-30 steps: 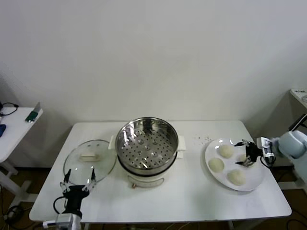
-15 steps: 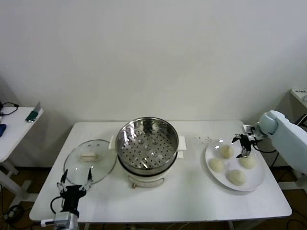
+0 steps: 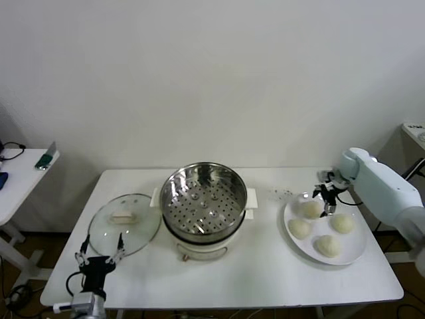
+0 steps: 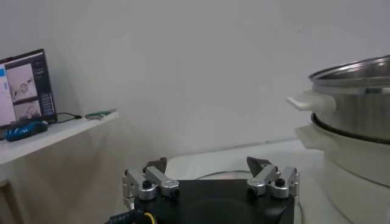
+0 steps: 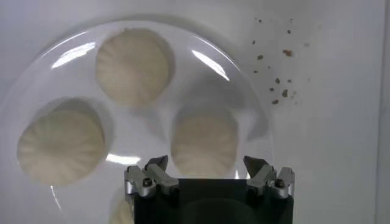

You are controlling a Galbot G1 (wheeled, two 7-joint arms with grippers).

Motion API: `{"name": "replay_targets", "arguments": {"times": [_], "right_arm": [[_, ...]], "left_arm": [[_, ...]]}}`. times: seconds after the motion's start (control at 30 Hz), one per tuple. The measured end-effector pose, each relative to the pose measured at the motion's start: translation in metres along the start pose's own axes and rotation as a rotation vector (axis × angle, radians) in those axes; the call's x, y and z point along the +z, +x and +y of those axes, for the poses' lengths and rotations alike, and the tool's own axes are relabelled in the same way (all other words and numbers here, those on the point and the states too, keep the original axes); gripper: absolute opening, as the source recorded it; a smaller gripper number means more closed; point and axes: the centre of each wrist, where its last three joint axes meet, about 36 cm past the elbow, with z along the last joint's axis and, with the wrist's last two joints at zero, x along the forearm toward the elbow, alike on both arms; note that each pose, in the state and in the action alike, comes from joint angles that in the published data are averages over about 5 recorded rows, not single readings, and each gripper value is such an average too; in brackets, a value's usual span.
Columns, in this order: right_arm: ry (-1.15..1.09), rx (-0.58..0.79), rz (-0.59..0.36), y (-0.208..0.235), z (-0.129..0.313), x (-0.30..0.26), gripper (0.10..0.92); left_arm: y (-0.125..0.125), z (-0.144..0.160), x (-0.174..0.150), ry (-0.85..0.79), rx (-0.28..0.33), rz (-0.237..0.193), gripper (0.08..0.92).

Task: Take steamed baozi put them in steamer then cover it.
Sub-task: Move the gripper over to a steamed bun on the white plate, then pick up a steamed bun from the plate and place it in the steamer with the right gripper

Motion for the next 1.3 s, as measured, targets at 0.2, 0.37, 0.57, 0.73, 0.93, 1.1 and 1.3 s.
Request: {"name": "replay_targets", "arguments": {"times": [0.2,0.37,0.57,0.73,0.93,1.1,1.3], "right_arm": [[0.008,-0.013,0.008,-0.009,-0.001,-0.006,0.823],[0.01,-0.018,0.009,-0.013,-0.001,-0.009,0.819],[0.011,-0.021,0.01,-0.012,-0.003,-0.009,0.767],[0.012,-0.025,0.009,-0.009,-0.004,-0.006,0.734],[0.016,-0.025,0.005,-0.001,-0.007,-0.003,0.699],[0.04,-0.018,-0.006,0.014,-0.012,-0.003,0.698],[0.129,0.007,-0.022,0.055,-0.031,-0.02,0.704]], "left_arm": [[0.0,0.0,0.003,0.001,-0.003,0.008,0.823],[0.0,0.0,0.005,0.003,-0.005,0.01,0.823],[0.0,0.0,0.005,0.003,-0.007,0.011,0.823],[0.001,0.002,0.006,0.003,-0.011,0.012,0.823],[0.003,0.004,0.007,0.005,-0.018,0.014,0.823],[0.005,0.005,0.007,0.005,-0.021,0.016,0.823],[0.009,0.005,0.004,0.006,-0.021,0.013,0.823]]}}
